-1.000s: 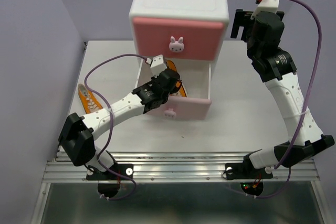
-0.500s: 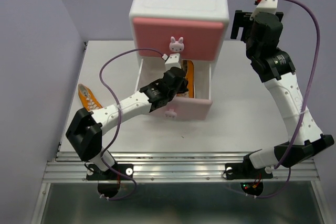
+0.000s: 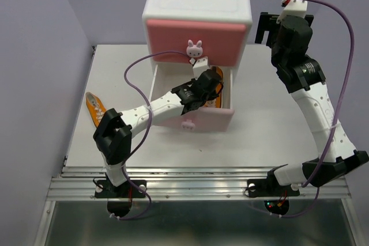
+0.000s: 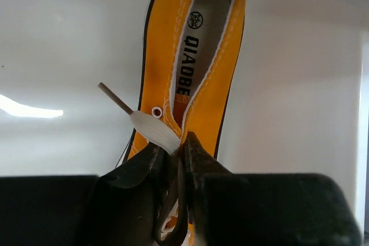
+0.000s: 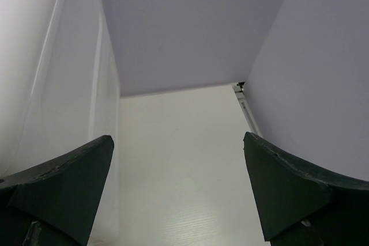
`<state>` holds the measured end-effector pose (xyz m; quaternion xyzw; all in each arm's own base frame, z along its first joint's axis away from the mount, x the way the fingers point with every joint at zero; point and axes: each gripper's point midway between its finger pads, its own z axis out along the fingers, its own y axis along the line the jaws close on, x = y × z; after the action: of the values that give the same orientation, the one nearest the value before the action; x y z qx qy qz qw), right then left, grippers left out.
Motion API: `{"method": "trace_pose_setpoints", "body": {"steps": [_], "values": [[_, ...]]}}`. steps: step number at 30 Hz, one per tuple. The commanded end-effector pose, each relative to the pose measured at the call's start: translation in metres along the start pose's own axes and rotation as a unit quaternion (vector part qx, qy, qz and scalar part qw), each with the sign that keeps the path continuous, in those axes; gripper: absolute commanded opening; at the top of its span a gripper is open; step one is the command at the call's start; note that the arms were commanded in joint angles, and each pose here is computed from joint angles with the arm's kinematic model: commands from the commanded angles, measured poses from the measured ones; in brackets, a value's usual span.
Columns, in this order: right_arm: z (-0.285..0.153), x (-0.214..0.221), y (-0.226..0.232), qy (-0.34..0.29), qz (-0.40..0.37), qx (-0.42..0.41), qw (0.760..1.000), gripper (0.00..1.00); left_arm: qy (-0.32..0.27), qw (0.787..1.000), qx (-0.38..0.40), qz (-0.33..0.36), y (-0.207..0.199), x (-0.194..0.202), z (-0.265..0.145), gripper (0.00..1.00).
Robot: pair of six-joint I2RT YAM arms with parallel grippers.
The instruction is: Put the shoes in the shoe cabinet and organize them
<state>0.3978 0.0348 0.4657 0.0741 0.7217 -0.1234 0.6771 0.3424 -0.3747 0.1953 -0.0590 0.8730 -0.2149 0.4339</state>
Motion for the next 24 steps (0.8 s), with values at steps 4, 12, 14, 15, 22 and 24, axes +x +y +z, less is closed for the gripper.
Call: {"method": "trace_pose_setpoints", "body": {"steps": [4,12,14,15,22,24], "values": [[-0.011,-0.020,-0.015,-0.035,0.021,0.017,0.999,1.00,-0.043,0.997,0.013,-0.058,-0.021,-0.037,-0.018,0.45],[-0.014,-0.021,-0.017,-0.037,0.027,0.016,0.999,1.00,-0.061,0.996,0.015,-0.067,-0.021,-0.061,-0.044,0.68],[-0.015,-0.022,-0.017,-0.038,0.028,0.016,0.999,1.00,-0.068,0.995,0.028,-0.071,-0.024,-0.070,-0.057,0.91],[-0.015,-0.022,-0.017,-0.038,0.029,0.016,0.999,1.00,-0.074,0.994,0.036,-0.074,-0.026,-0.078,-0.066,0.99],[-0.016,-0.017,-0.018,-0.034,0.033,0.019,0.999,1.00,-0.119,0.988,0.047,-0.091,-0.015,-0.118,-0.121,0.99],[-0.015,-0.015,-0.019,-0.032,0.034,0.024,0.999,1.00,-0.130,0.985,0.048,-0.106,-0.004,-0.123,-0.138,0.99]]}}
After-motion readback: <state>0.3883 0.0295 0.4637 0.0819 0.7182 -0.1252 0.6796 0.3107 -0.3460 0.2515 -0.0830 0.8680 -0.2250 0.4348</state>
